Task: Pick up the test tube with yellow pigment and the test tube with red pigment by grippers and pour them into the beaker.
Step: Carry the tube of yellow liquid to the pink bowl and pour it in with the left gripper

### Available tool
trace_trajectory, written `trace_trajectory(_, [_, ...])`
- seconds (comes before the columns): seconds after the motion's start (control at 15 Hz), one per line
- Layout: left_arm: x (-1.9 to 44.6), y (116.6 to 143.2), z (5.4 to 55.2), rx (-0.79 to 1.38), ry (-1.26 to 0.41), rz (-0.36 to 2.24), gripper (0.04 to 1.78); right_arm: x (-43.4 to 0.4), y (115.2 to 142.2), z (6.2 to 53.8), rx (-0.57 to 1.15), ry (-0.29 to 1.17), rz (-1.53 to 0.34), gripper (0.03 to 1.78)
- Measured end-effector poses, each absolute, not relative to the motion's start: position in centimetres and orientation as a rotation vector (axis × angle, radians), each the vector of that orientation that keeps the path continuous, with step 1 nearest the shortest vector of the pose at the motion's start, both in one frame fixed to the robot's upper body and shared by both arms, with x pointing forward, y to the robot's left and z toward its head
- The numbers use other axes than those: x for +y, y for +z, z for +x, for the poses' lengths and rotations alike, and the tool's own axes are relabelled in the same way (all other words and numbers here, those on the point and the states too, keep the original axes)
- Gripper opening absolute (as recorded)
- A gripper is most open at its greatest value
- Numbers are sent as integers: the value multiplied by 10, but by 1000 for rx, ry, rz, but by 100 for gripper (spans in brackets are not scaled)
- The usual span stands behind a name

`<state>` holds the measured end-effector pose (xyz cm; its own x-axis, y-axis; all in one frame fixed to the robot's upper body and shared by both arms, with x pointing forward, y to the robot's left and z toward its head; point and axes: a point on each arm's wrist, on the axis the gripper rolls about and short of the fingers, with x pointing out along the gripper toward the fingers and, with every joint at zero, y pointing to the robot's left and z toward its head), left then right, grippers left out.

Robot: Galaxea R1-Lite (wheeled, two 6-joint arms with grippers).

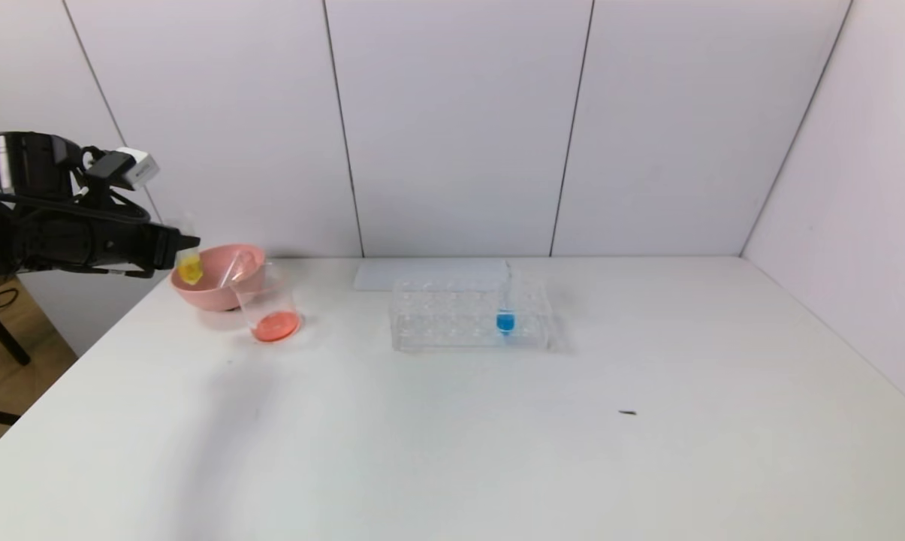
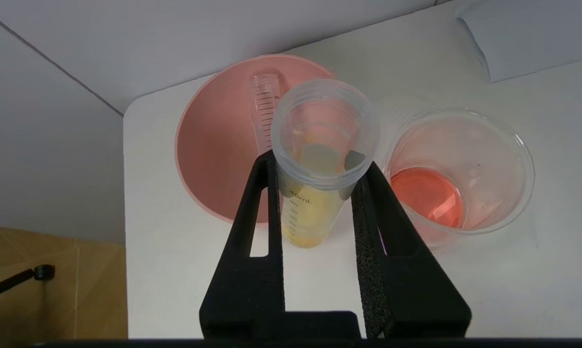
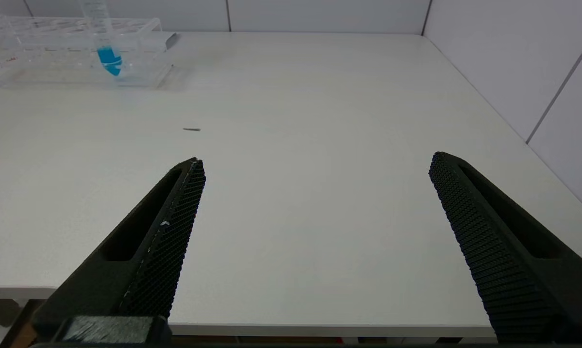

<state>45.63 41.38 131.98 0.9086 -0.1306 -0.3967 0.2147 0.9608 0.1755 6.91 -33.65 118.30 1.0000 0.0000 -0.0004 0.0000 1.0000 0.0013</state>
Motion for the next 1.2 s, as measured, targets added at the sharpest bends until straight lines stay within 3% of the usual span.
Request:
trace_trajectory(0.4, [414,1327,456,507,-250,360,44,-336,1183,69,1,0,2,170])
trace_trajectory(1.2, [414,1332,461,506,-410,508,44,-336,1183,69,0,0,2,170])
